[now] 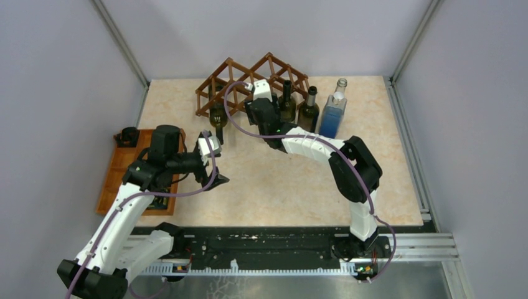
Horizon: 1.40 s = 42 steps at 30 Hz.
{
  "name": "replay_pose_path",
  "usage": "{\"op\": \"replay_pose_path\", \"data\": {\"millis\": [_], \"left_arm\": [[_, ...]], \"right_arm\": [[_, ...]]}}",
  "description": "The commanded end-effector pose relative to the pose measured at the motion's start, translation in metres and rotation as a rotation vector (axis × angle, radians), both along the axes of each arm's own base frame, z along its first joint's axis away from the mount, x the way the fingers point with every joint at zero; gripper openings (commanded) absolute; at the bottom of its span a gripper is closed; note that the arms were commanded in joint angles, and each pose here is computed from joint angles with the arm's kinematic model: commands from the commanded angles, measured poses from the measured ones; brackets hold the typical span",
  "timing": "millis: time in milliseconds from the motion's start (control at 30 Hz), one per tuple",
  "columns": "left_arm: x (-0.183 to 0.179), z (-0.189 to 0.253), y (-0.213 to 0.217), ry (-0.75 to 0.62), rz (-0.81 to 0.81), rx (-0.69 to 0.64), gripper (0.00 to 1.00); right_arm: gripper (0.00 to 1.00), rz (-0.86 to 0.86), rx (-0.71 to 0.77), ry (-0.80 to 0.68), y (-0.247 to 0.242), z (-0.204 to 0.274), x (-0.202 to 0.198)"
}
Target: Take the wine bottle off the wine rack
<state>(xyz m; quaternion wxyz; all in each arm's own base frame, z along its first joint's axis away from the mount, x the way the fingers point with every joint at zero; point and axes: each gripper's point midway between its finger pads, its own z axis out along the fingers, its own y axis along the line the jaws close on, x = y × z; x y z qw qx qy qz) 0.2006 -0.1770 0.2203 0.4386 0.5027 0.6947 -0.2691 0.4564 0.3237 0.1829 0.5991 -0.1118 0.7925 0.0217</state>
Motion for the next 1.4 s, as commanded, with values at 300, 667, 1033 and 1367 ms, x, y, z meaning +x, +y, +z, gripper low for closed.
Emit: {"op": "replay_pose_path", "data": {"millis": [300,667,1033,1367], "left_arm": [[-0.003,0.006,0.003,-0.018,-0.002,0.008,0.99],[-0.001,0.01,0.003,-0.022,0.0,0.004,0.99],[0.001,0.011,0.004,-0.019,0.009,0.016,0.99],[0.022,0.032,0.003,-0.006,0.108,-0.021,0.99]], "right_arm": [[0.14,-0.014,0.099,-0.118,0.005,0.036,0.013],[0.15,-0.013,0.1,-0.095,0.002,0.024,0.007],[0.95,-0.012,0.154,-0.067,-0.01,0.036,-0.011],[0.99,0.006,0.272,-0.066,-0.026,0.095,-0.04]]}}
